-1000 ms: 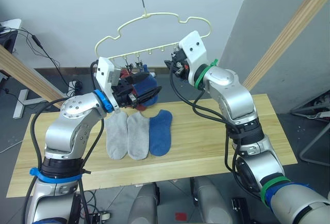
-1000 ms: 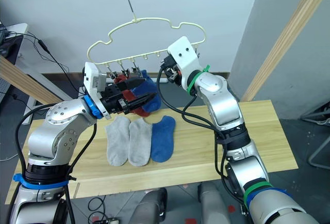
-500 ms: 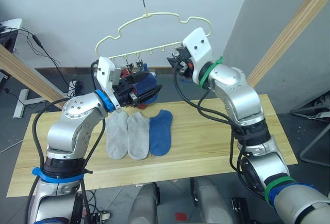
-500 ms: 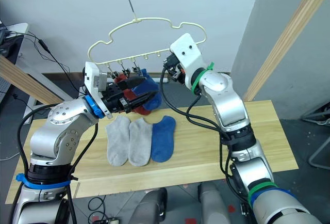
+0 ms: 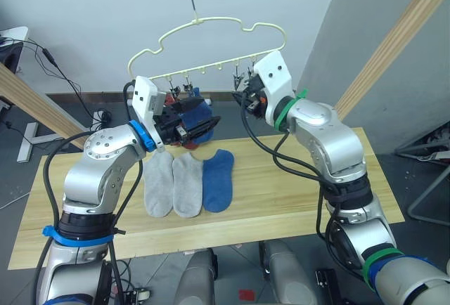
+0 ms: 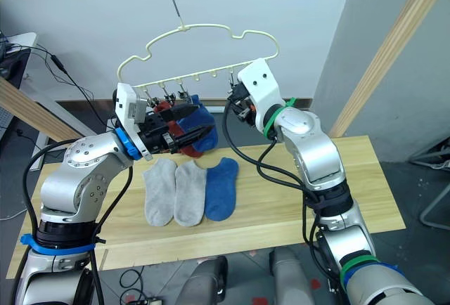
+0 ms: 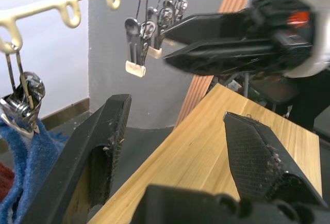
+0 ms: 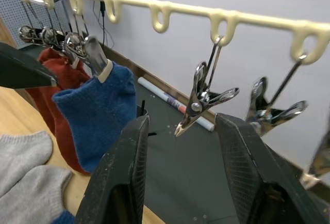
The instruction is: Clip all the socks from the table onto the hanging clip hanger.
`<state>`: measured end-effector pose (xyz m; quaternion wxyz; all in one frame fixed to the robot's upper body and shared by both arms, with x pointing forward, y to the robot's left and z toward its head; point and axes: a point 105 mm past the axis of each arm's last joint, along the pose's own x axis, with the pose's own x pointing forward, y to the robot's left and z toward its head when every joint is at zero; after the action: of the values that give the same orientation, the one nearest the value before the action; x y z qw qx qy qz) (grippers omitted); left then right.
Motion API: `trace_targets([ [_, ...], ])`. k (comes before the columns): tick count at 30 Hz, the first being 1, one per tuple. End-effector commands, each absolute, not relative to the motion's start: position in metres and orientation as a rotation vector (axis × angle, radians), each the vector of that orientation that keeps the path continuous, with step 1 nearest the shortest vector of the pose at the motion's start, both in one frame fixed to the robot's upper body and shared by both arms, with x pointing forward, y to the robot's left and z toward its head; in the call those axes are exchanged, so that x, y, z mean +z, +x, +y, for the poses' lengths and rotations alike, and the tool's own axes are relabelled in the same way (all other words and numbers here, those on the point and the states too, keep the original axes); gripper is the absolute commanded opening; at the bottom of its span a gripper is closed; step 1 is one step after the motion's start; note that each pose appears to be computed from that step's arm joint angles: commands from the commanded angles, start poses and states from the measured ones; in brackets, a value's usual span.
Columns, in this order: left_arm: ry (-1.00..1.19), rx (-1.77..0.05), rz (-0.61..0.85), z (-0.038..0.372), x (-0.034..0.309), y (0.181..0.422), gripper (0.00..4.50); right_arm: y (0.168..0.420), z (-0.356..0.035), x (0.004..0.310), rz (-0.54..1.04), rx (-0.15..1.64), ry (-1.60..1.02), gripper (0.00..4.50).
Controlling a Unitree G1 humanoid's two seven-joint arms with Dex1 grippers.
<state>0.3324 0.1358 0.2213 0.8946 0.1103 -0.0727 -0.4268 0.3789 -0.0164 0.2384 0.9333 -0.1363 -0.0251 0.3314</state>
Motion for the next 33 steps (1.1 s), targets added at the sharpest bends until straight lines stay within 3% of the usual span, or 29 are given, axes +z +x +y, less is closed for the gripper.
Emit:
trace_targets([
  [1, 0.262, -0.898, -0.196, 0.133, 0.232, 0.327, 3.25, 0.381, -0.011, 0.257, -0.114, 0.661, -0.264, 2.08],
  [11, 0.257, -0.887, -0.198, 0.134, 0.231, 0.328, 3.25, 0.388, 0.007, 0.276, -0.167, 0.673, -0.225, 2.08],
  [26, 0.249, -0.884, -0.197, 0.135, 0.23, 0.328, 3.25, 0.394, 0.008, 0.279, -0.186, 0.674, -0.216, 2.08],
  [29, 0.249, -0.885, -0.197, 0.134, 0.23, 0.328, 3.25, 0.395, 0.007, 0.28, -0.186, 0.672, -0.196, 1.55],
  [33, 0.251, -0.888, -0.2, 0.133, 0.229, 0.327, 3.25, 0.395, 0.007, 0.281, -0.183, 0.673, -0.176, 0.41],
])
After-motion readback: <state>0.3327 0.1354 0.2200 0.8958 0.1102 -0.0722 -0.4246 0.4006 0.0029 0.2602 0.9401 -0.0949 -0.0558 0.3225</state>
